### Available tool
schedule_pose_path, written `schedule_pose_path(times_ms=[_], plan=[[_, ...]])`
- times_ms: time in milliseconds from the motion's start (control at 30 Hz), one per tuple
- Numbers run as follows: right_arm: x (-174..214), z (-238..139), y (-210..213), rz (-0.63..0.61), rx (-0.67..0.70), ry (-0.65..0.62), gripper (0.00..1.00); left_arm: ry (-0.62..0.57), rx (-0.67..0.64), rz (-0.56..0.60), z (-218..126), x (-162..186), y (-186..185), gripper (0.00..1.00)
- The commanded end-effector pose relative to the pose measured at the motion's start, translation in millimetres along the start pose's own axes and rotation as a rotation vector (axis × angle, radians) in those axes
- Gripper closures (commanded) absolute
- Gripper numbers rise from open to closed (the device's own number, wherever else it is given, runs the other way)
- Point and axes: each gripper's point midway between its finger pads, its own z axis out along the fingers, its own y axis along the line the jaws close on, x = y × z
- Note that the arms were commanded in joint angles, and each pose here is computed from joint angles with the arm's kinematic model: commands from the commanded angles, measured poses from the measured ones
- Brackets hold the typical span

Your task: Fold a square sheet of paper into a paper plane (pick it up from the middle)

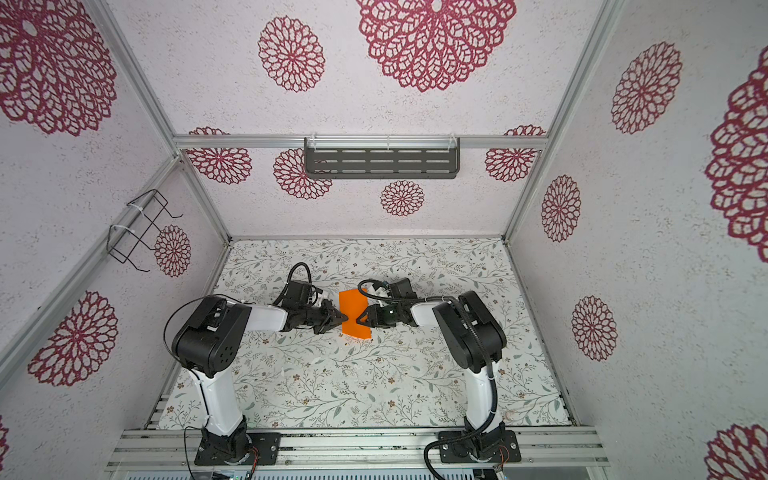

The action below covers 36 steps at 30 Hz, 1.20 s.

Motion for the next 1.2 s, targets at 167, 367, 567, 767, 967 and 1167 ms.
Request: schedule_pose_path(times_ms=[167,367,567,767,967,1167], plan=[[-18.7,-24.1,13.3,-0.291,0.179,-0.109,0.25,0.016,-0.083,-0.075,-4.2,-1.1,6.3,0.97],[-20.3,-35.8,40.4,-0.61,0.306,-0.225,0.25,-0.007,-0.056,-0.097,-16.0,-5.0,-16.7,0.97],[-8.3,-38.6,65.4,-0.884,0.306,-0.348,0.28,-0.013,-0.045,-0.15,-18.9,-6.2,-23.9,0.96],[6.3,-15.4,73.5,-1.049,0.33,-0.34,0.32,-0.016,-0.041,-0.176,-20.5,-6.8,-27.5,0.97],[9.7,5.0,73.4,-1.151,0.355,-0.334,0.41,-0.013,-0.043,-0.187,-20.1,-6.1,-27.8,0.97],[1.6,14.2,68.0,-1.168,0.393,-0.346,0.6,-0.011,-0.053,-0.19,-21.0,-5.2,-26.7,0.96]])
